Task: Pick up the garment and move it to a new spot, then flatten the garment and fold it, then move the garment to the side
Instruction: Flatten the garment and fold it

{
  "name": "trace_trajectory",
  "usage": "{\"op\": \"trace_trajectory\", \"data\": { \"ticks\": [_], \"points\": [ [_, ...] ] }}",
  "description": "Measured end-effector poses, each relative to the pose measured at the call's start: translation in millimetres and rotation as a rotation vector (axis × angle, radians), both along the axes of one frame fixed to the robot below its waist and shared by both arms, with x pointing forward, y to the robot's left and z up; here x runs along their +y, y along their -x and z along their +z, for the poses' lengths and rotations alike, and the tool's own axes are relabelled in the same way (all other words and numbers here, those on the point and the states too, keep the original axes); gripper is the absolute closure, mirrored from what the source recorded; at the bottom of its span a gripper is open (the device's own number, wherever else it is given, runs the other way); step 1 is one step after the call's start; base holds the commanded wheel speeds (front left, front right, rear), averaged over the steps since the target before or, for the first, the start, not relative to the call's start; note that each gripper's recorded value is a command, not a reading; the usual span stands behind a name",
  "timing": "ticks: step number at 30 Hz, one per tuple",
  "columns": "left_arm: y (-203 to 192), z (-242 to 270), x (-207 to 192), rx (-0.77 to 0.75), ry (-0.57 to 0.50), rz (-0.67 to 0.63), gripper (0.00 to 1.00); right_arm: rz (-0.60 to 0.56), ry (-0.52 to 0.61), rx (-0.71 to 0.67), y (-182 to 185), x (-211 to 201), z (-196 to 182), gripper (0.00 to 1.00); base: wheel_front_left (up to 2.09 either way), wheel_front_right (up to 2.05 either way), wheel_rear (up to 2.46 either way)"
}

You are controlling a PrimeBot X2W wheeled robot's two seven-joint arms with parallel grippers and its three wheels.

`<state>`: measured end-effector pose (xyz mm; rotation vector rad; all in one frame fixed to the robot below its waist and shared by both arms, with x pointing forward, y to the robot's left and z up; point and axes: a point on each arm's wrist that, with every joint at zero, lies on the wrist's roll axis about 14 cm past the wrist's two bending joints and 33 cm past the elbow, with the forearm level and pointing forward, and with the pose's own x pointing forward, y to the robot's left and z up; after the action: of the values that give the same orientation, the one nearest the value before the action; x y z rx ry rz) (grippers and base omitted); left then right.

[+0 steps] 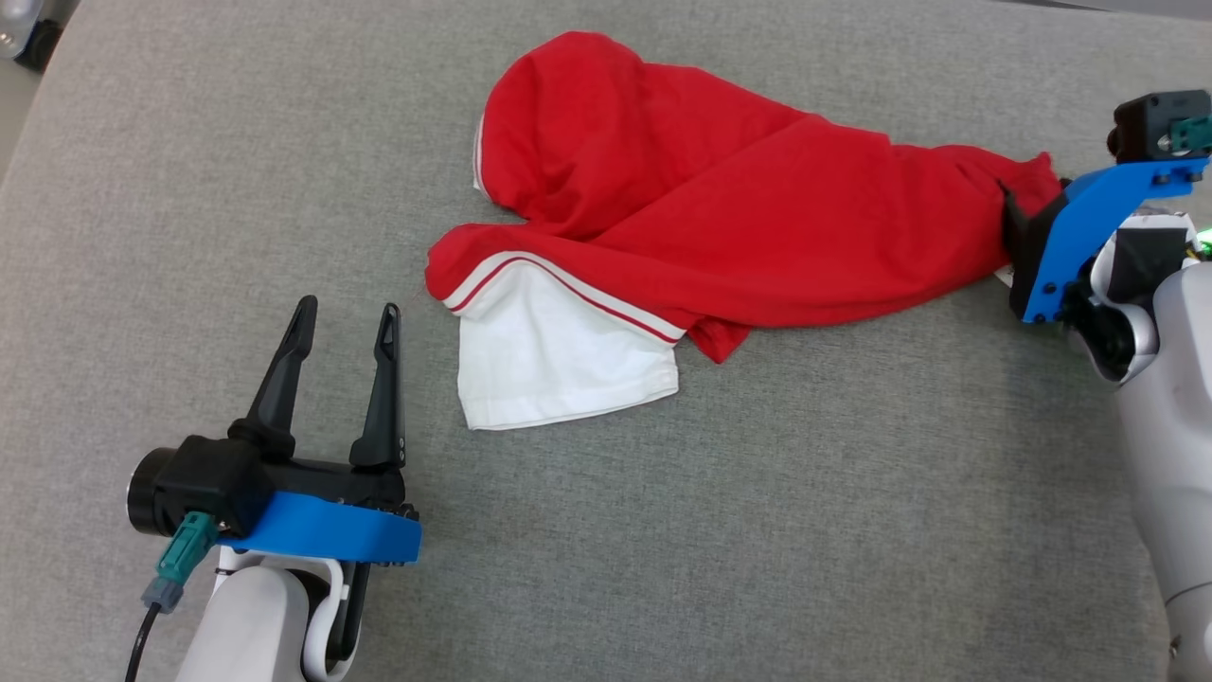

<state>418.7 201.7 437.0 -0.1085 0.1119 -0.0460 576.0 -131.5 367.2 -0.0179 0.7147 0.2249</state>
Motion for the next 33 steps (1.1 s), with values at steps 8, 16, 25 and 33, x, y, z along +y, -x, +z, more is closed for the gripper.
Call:
{"op": "trace_trajectory", "data": {
  "ticks": [8, 16, 25, 33],
  "points": [
    [1, 5, 9, -0.015, 0.001, 0.033, 0.00, 0.026, -0.116, -0.136, -11, 24, 28, 1.00, 0.00, 0.00, 0.00],
    [10, 12, 15, -0.031, -0.004, 0.043, 0.00, 0.015, -0.184, -0.347, 37, 13, 90, 1.00, 0.00, 0.00, 0.00],
    [7, 26, -1, -0.075, 0.011, -0.005, 0.00, -0.126, -0.162, -0.406, 134, -29, 133, 1.00, 0.00, 0.00, 0.00],
    [6, 32, -11, -0.093, 0.019, -0.033, 0.00, -0.234, -0.140, -0.182, 196, -61, 85, 0.00, 0.00, 0.00, 0.00]
  ]
}}
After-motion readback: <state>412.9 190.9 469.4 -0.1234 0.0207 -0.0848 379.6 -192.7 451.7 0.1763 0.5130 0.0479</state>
